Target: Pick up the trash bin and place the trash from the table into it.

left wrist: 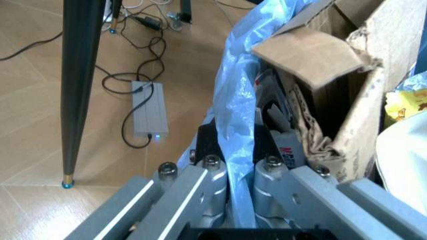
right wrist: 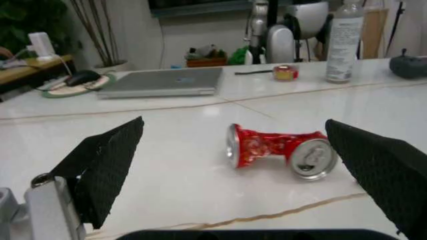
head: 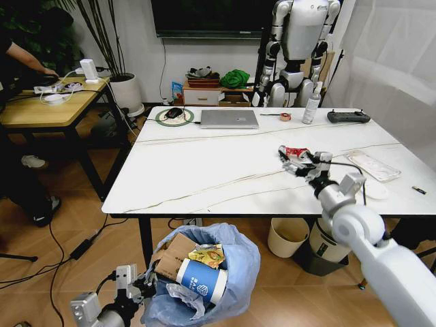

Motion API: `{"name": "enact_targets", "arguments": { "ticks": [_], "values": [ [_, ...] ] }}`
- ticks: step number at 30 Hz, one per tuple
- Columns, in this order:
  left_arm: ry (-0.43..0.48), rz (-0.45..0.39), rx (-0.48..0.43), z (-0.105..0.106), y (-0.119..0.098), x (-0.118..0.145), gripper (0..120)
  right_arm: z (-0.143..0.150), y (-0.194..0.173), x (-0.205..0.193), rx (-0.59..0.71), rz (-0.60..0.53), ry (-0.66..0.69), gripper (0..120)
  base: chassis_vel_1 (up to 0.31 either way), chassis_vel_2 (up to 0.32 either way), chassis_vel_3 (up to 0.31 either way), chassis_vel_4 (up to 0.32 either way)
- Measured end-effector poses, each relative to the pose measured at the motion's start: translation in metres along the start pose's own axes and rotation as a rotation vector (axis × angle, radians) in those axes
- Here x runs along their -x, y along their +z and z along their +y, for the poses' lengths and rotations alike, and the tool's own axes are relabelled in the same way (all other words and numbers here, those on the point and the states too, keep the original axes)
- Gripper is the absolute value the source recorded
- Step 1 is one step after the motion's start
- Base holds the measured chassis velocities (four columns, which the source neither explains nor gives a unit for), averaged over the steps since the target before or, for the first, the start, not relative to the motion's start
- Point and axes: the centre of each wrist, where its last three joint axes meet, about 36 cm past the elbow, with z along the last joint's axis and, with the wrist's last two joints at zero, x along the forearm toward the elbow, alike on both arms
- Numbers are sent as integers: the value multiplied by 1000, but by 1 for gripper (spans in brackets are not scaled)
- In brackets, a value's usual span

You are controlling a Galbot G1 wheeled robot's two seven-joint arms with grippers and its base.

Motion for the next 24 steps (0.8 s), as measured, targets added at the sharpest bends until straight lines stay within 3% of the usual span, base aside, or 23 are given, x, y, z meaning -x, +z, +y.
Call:
{"name": "enact_targets", "arguments": {
  "ticks": [7,15,24],
  "values": [
    [-6,-5,0,0,0,-2,0,-71,20,33,32,63,-4,100,0,0,0,0],
    [-14,-6,-1,-1,1,-3,0,-102,25,58,53,64,-54,100,0,0,0,0],
    [-22,-13,-1,-2,1,-5,0,-104,30,71,51,81,-66,100,0,0,0,0]
  ]
}}
